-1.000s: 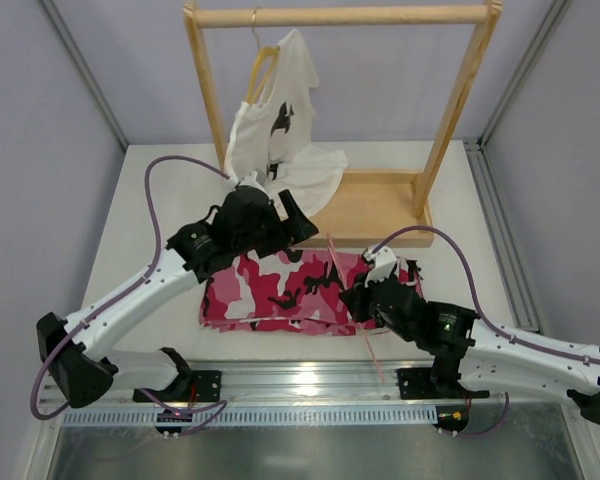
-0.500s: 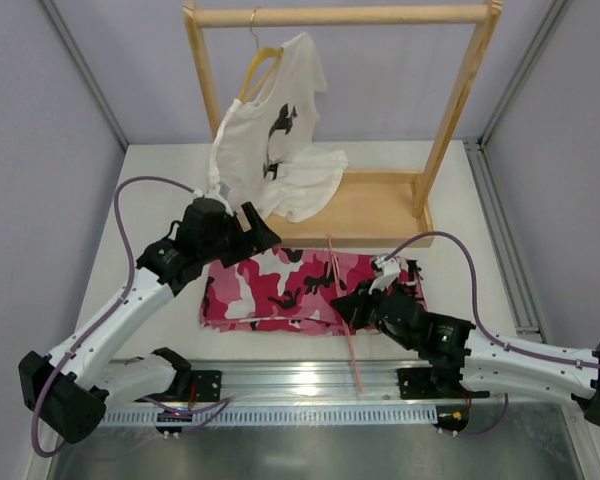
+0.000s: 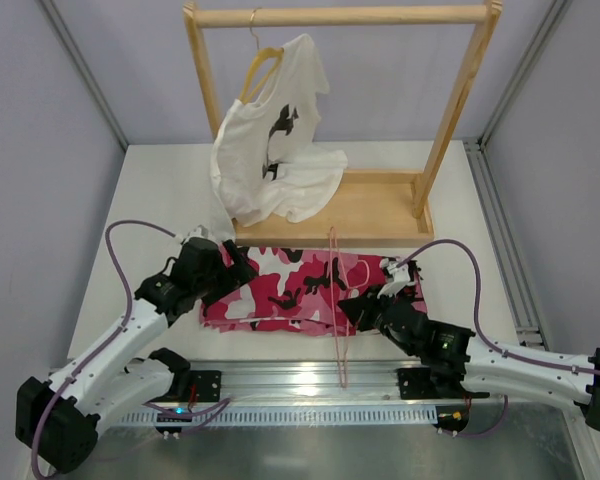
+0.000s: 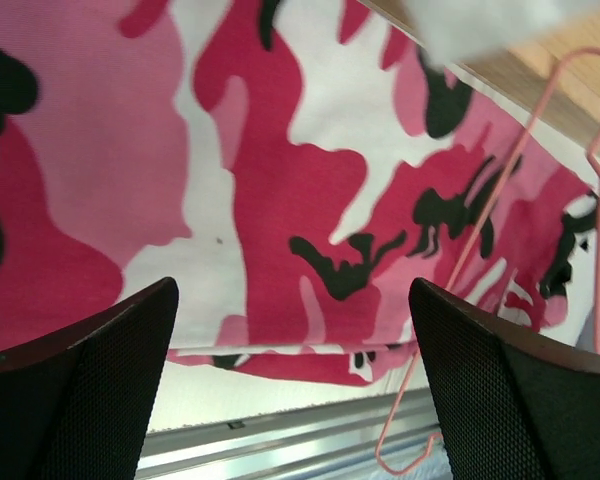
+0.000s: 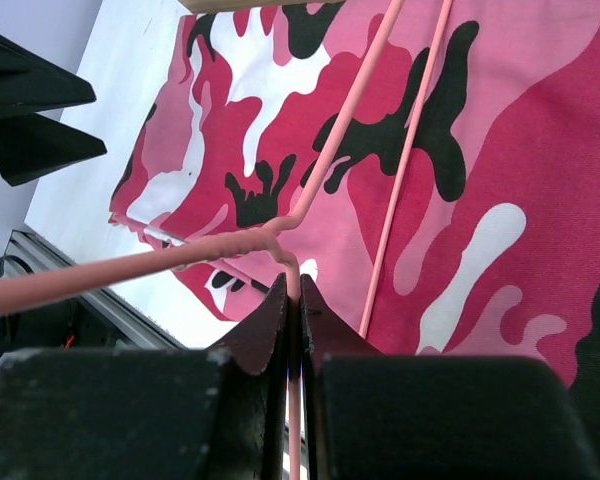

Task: Place the trousers on the hanger
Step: Place trousers on hanger

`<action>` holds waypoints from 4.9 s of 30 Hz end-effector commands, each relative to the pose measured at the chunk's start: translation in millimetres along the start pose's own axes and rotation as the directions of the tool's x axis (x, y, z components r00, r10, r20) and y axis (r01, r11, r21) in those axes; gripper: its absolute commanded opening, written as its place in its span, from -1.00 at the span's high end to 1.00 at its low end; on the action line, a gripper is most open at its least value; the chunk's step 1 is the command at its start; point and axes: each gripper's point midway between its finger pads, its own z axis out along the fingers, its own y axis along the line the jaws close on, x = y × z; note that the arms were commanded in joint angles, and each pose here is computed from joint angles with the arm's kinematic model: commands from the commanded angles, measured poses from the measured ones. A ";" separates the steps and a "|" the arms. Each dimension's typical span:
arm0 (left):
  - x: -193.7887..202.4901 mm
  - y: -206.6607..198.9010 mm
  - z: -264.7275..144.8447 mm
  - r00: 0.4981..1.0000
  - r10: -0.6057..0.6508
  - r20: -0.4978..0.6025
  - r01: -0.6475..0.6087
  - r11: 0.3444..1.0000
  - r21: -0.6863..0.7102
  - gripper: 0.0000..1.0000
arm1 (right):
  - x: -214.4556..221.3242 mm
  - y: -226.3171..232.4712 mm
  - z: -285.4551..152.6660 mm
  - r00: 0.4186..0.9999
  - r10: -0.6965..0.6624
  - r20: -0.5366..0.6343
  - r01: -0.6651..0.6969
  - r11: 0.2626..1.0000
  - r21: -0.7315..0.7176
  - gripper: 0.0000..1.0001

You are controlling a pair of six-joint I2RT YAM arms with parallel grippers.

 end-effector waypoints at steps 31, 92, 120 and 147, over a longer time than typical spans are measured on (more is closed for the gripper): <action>10.1 145.1 39.6 0.980 -0.191 0.055 0.196 0.876 -0.440 -0.37 | -27.3 23.1 -4.7 0.998 0.010 0.066 -0.006 0.998 -0.061 0.92; -10.4 -55.2 1.3 0.990 -0.140 -0.014 0.136 0.931 0.339 0.74 | -37.1 32.6 19.2 0.994 -0.023 0.104 0.025 0.999 -0.024 0.93; 43.1 -77.2 17.1 0.999 -0.046 -0.026 0.050 0.981 0.185 0.99 | -50.9 34.9 11.6 0.990 -0.011 0.142 0.015 1.000 -0.027 0.92; 128.9 -79.9 42.4 0.992 0.062 -0.108 -0.053 0.995 0.085 0.99 | -49.3 30.3 10.6 0.991 -0.024 0.131 0.025 1.000 -0.005 0.92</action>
